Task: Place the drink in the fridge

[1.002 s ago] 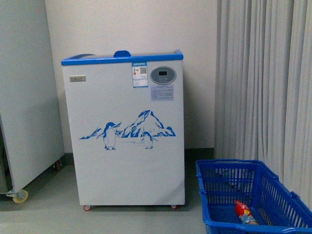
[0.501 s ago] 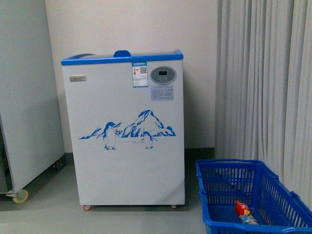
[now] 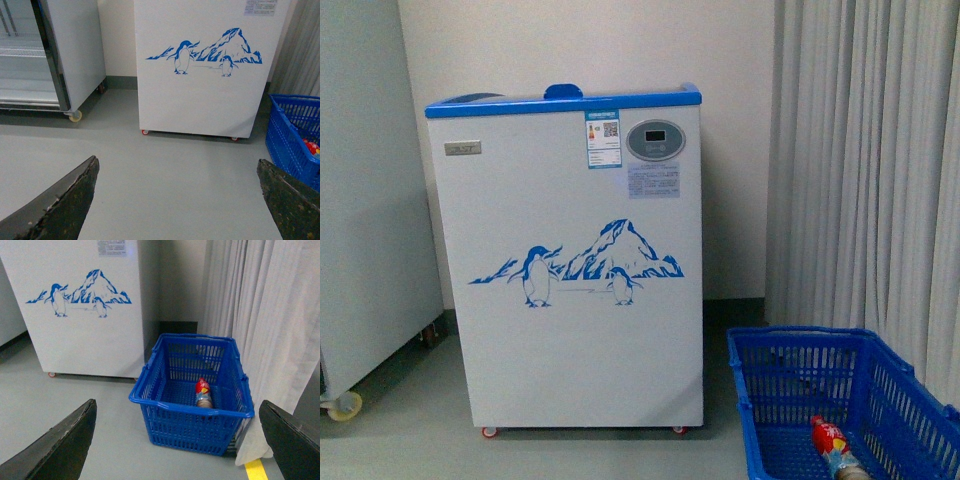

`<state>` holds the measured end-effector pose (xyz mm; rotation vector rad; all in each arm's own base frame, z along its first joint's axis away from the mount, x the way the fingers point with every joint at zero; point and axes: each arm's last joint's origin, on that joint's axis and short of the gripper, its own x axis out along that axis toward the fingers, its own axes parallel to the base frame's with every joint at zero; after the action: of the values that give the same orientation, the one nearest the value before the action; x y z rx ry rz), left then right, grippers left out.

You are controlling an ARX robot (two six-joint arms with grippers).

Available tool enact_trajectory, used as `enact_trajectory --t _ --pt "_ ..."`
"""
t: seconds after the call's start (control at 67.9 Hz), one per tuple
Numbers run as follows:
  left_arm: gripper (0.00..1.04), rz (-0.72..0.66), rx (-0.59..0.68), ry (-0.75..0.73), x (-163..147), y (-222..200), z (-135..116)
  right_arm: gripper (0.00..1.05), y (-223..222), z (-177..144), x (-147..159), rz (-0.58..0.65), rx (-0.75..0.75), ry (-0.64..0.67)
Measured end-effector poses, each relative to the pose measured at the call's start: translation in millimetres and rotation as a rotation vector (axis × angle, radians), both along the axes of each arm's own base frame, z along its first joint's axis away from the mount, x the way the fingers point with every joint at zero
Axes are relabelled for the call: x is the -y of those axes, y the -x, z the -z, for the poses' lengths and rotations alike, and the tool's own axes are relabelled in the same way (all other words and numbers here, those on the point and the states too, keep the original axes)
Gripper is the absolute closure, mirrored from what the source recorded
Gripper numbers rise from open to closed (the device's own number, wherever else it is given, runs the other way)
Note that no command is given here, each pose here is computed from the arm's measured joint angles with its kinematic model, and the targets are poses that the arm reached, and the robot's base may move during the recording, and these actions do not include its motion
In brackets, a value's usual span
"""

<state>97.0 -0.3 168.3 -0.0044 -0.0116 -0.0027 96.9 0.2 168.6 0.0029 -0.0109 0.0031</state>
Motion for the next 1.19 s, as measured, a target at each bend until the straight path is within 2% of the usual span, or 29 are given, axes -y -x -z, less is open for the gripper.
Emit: enact_trajectory --t 1.194 --pt "0.08 0.000 0.000 0.000 0.0 0.0 0.0 0.08 0.0 0.0 0.0 0.000 0.000 0.000"
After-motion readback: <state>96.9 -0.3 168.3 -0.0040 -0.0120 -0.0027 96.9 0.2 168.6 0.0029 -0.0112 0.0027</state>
